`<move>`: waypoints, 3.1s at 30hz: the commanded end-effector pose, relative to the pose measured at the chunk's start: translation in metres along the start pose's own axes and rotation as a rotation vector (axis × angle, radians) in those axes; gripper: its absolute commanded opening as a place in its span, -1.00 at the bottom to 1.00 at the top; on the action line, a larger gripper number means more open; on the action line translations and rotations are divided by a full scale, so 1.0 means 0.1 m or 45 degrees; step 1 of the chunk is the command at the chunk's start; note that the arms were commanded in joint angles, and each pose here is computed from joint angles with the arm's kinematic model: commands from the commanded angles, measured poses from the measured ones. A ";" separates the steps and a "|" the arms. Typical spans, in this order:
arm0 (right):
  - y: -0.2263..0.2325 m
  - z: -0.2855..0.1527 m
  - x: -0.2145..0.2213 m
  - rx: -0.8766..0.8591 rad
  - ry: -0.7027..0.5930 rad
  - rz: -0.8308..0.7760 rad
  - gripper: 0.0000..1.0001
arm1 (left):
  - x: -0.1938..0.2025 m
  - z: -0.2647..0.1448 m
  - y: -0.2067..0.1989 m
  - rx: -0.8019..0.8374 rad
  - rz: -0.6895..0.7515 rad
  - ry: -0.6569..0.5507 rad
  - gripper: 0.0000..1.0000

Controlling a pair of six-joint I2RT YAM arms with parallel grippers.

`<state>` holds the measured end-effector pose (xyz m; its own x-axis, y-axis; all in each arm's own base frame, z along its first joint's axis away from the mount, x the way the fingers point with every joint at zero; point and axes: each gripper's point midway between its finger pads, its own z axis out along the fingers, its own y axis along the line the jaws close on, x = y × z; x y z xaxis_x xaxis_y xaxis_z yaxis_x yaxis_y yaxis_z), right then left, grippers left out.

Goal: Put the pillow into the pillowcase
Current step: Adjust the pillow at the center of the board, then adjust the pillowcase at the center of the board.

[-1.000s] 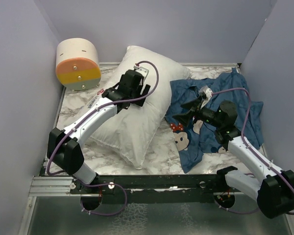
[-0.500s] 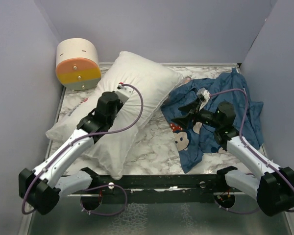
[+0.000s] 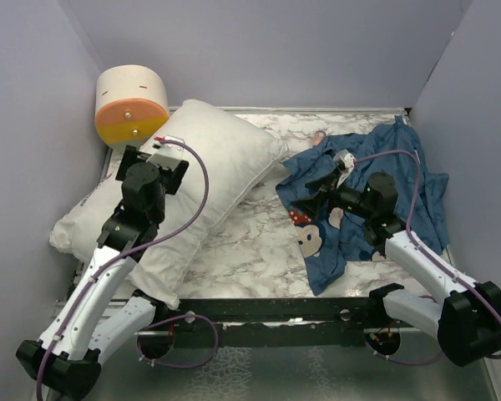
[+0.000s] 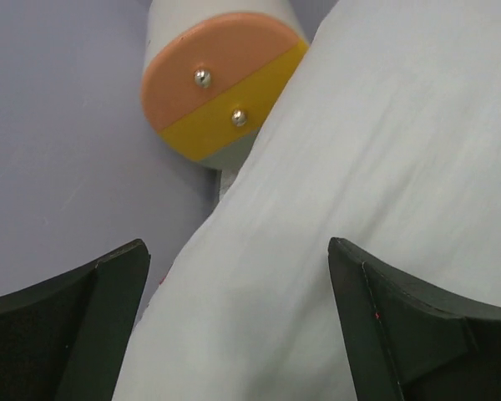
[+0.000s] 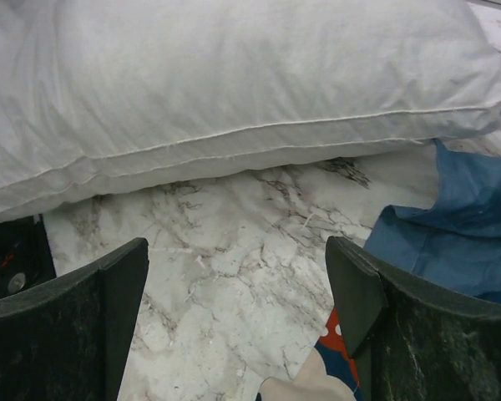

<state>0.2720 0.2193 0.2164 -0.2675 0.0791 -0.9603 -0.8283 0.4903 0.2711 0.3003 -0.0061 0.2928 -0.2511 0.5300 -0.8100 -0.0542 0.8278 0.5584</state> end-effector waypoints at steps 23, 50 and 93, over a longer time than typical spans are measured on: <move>-1.67 1.86 -0.41 0.067 0.031 0.460 0.97 | -0.19 -0.95 -1.19 0.813 -1.018 0.485 0.31; 0.03 0.32 -0.01 -0.070 0.069 0.473 -0.99 | -0.03 0.28 -1.16 0.500 -0.731 0.525 0.33; -2.46 -0.52 0.02 1.053 0.096 0.343 -0.21 | -0.84 -0.40 -1.64 1.119 -0.575 -0.489 0.52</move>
<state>0.4248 0.0712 0.1568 -0.4838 0.3595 -0.7979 -0.1215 0.8753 0.4681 0.2947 -0.2047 0.2654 -0.2635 0.0179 -0.9645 0.6895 0.7027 -0.1754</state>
